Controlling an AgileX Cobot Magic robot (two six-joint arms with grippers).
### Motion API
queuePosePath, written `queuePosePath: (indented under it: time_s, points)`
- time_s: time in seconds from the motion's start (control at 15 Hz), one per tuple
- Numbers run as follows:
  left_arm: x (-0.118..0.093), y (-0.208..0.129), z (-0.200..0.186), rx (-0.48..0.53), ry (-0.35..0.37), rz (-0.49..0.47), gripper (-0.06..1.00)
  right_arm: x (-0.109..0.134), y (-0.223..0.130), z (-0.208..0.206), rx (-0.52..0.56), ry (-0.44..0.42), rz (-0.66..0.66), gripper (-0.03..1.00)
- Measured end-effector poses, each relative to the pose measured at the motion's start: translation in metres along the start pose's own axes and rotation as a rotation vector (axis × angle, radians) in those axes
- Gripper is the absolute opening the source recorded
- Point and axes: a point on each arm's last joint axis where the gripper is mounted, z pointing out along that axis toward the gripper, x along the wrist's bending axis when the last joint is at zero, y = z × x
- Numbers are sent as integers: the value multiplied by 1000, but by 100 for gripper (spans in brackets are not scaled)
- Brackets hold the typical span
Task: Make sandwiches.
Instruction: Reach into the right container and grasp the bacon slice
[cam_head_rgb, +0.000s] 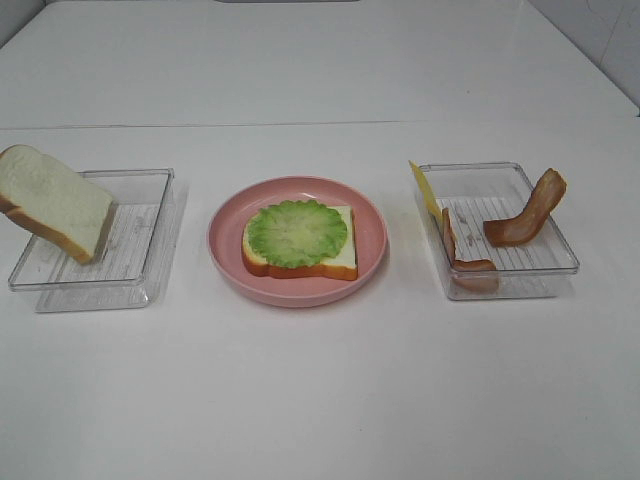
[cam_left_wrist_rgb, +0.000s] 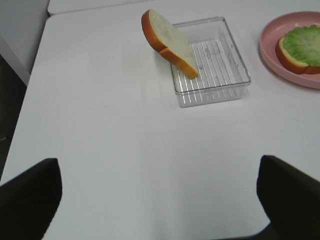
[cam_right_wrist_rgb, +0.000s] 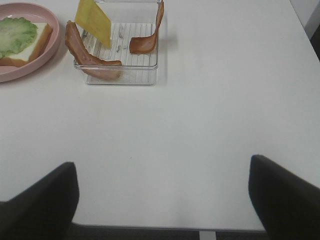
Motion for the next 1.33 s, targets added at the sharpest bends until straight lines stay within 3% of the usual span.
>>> queuePosePath:
  time_s: [0.2, 0.4, 1.07, 1.33]
  points:
    - [-1, -18, 4, -26, 7, 2, 98, 0, 0, 0, 0, 0, 0, 89]
    - [2, -20, 10, -38, 43, -9, 98, 0, 0, 0, 0, 0, 0, 89]
    - [2, -20, 10, -39, 43, -34, 98, 0, 1, 1, 9, 0, 0, 89]
    - [2, -20, 10, -39, 43, -34, 98, 2, 32, 13, 187, 4, -5, 89]
